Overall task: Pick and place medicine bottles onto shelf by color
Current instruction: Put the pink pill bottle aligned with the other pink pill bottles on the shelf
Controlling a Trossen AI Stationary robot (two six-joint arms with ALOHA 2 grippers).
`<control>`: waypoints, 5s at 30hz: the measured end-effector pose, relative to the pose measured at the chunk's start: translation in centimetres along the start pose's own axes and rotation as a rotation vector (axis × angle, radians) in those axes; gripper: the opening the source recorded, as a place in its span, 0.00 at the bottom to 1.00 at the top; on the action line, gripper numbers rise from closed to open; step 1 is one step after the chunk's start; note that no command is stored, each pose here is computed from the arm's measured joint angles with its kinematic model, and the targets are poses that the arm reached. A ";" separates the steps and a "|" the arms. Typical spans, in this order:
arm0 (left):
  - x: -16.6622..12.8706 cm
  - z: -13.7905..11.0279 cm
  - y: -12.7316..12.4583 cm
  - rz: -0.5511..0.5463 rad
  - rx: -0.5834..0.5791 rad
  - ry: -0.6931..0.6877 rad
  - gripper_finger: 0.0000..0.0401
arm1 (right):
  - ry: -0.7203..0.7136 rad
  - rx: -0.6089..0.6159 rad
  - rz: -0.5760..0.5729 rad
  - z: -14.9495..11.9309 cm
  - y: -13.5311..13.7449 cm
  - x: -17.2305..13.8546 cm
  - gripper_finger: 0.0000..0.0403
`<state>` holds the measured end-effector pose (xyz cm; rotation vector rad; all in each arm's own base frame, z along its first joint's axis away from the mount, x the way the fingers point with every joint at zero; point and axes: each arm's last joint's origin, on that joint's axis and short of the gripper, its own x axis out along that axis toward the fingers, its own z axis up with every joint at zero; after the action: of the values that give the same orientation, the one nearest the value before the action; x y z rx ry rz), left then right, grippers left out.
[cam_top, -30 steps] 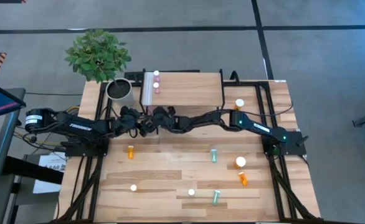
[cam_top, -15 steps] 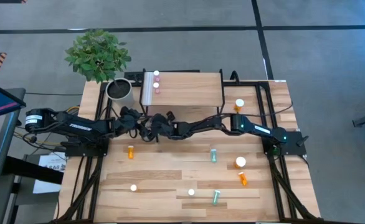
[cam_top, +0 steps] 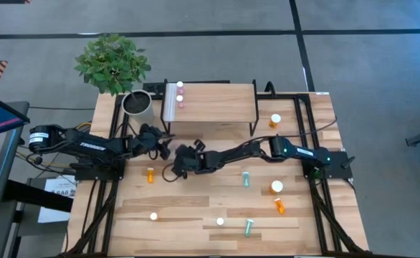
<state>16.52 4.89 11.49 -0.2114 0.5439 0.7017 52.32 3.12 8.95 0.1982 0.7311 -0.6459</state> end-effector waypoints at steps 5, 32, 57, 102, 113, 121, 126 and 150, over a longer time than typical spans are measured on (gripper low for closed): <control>0.0 -0.1 -0.2 -0.079 -0.013 0.026 0.49 | 0.019 -0.020 0.005 -1.6 0.9 -0.6 0.31; -4.6 5.6 -9.5 -0.617 0.045 -0.152 0.44 | -0.221 0.011 0.499 -5.6 -6.7 -13.8 0.33; -6.2 6.5 -11.4 -0.654 0.102 -0.192 0.63 | -0.332 -0.074 0.651 -3.2 -6.7 -16.9 0.33; -4.9 5.4 -12.3 -0.669 0.172 -0.163 0.51 | -0.299 -0.074 0.645 -3.5 -6.6 -16.9 0.33; -4.9 5.4 -12.4 -0.693 0.185 -0.157 0.24 | -0.308 -0.069 0.649 -3.4 -6.6 -16.9 0.33; -4.9 5.4 -12.4 -0.698 0.193 -0.165 0.17 | -0.309 -0.045 0.654 -3.3 -6.6 -16.9 0.38; -4.9 5.5 -12.4 -0.693 0.190 -0.172 0.18 | -0.318 -0.041 0.657 -3.2 -6.7 -17.1 0.43; -7.5 4.1 -7.9 -0.758 -0.067 -0.642 0.19 | -0.720 0.091 0.524 -5.3 -14.5 -25.0 0.52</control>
<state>18.68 -3.68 19.04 -0.2197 -0.1881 0.0223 26.41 5.63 22.69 0.2115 -0.0551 -0.2116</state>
